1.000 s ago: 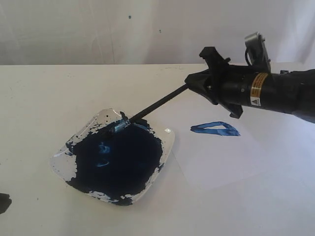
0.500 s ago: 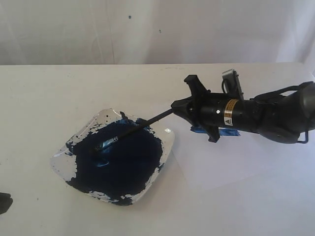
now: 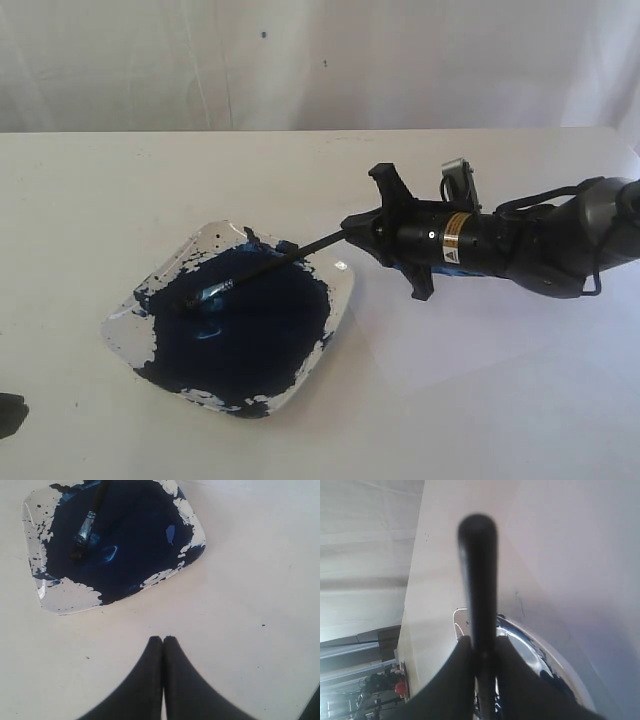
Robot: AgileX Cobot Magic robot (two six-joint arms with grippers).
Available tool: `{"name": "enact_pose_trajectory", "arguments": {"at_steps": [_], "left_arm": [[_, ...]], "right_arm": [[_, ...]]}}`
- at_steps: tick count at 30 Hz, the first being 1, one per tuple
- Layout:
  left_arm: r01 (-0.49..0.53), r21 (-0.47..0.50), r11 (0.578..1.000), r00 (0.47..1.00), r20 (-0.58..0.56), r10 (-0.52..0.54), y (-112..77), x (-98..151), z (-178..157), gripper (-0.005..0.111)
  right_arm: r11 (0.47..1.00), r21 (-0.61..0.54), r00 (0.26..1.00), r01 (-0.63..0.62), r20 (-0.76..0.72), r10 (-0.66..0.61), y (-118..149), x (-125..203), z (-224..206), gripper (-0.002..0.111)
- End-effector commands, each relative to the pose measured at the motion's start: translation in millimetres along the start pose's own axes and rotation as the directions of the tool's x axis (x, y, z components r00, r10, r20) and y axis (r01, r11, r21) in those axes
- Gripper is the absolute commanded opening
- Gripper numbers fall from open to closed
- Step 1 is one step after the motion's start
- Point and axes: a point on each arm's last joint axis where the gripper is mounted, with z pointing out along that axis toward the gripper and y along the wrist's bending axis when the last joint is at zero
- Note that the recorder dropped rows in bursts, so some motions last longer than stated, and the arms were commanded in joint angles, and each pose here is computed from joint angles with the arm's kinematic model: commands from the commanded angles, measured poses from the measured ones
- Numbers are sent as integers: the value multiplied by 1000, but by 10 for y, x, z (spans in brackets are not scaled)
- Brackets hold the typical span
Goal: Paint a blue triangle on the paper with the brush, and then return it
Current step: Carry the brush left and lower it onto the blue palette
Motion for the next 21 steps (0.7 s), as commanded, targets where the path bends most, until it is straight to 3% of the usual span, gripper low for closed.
{"name": "enact_pose_trajectory", "arguments": {"at_steps": [1, 21], "left_arm": [[26, 8, 1000, 1000, 2, -26, -12, 18, 1, 0], [32, 13, 999, 999, 5, -33, -17, 15, 0, 0]], "right_arm": [[1000, -6, 1000, -13, 2, 13, -1, -3, 8, 0], [994, 101, 999, -44, -3, 45, -220, 16, 72, 0]]}}
